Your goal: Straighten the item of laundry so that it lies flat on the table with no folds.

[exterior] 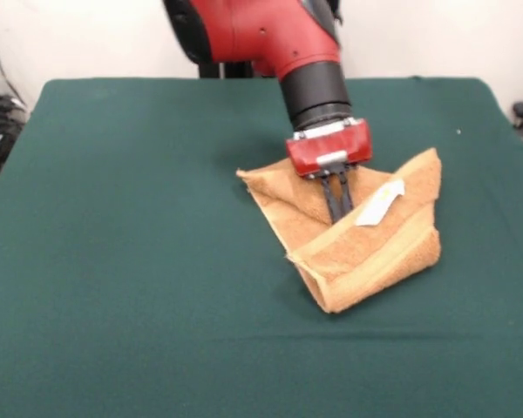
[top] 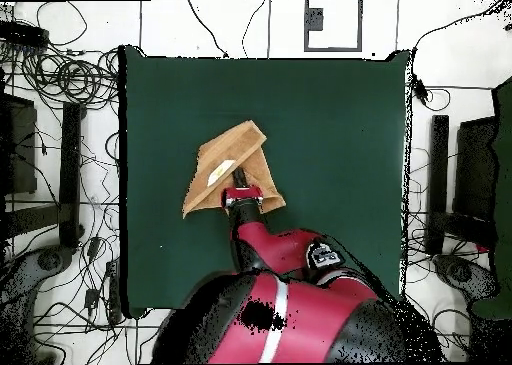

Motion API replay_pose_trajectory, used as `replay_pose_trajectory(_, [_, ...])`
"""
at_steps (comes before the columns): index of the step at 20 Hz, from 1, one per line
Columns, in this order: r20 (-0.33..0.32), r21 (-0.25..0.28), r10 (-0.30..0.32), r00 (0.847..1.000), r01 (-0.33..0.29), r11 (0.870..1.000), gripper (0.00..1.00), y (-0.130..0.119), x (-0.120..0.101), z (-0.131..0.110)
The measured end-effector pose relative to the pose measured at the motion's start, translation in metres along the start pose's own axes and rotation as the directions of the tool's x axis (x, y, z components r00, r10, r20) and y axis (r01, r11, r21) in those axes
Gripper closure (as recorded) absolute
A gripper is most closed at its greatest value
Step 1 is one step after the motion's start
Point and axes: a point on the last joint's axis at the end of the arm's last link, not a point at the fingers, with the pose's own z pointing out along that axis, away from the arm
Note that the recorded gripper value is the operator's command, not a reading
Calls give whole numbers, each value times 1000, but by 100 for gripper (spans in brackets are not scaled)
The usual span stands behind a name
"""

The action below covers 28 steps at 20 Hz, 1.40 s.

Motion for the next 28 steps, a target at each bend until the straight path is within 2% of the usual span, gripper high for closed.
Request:
replay_pose_trajectory(1, [12, 8, 10, 1000, -10, 1000, 100, 4, -1, 3])
replay_pose_trajectory(4, [87, 56, 55, 995, -60, 997, 100, 40, -8, 18])
replay_pose_trajectory(7, [148, 90, 72, 986, -86, 992, 100, 86, -6, 28])
replay_pose_trajectory(9, [161, 98, 74, 984, -90, 991, 100, 102, -3, 30])
replay_pose_trajectory(10, [171, 101, 74, 983, -92, 991, 100, 124, 2, 32])
replay_pose_trajectory(13, [170, 91, 68, 983, -85, 992, 100, 152, 12, 34])
replay_pose_trajectory(16, [163, 80, 60, 985, -74, 994, 100, 171, 20, 32])
replay_pose_trajectory(18, [169, 93, 65, 983, -82, 992, 100, 176, 19, 30])
replay_pose_trajectory(23, [227, 166, 84, 970, -123, 978, 100, 174, -6, 27])
replay_pose_trajectory(28, [251, 216, 86, 964, -143, 966, 100, 167, -47, 17])
